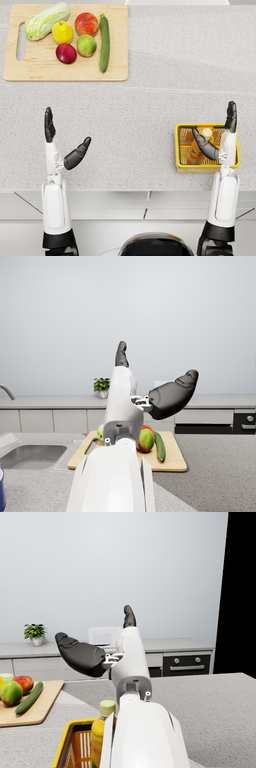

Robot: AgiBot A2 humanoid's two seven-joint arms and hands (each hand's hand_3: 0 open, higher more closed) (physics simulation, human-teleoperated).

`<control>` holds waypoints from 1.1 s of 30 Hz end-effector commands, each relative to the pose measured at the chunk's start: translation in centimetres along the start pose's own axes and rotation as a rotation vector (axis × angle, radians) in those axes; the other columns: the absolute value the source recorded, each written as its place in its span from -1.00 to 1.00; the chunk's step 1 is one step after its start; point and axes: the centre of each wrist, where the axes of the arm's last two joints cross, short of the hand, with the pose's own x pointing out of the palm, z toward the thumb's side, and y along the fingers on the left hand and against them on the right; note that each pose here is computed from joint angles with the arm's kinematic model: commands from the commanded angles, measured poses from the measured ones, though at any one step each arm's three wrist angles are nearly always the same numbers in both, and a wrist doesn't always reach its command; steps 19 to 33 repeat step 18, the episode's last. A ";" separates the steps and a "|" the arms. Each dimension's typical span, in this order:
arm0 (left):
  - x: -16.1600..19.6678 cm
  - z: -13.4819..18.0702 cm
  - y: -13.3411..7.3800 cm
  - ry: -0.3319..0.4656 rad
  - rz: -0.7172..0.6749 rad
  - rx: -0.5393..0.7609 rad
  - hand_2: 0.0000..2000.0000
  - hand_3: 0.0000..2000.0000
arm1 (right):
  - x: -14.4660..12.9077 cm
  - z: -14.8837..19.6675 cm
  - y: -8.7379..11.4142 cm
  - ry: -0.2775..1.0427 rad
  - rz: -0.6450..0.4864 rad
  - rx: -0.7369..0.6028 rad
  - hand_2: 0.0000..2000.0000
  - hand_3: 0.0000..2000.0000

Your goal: Pick up the lemon tea and place it into the yellow basket

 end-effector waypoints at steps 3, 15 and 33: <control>-2.5 3.3 5.4 0.030 0.067 0.132 -1.00 -1.00 | -2.5 6.6 -2.8 0.056 -0.076 -0.287 -1.00 -1.00; -2.8 0.8 3.9 0.019 0.089 0.040 -1.00 -1.00 | -2.9 3.2 -1.5 0.038 -0.113 -0.184 -1.00 -1.00; -2.8 0.7 3.9 0.018 0.090 0.038 -1.00 -1.00 | -2.9 3.1 -1.5 0.038 -0.113 -0.181 -1.00 -1.00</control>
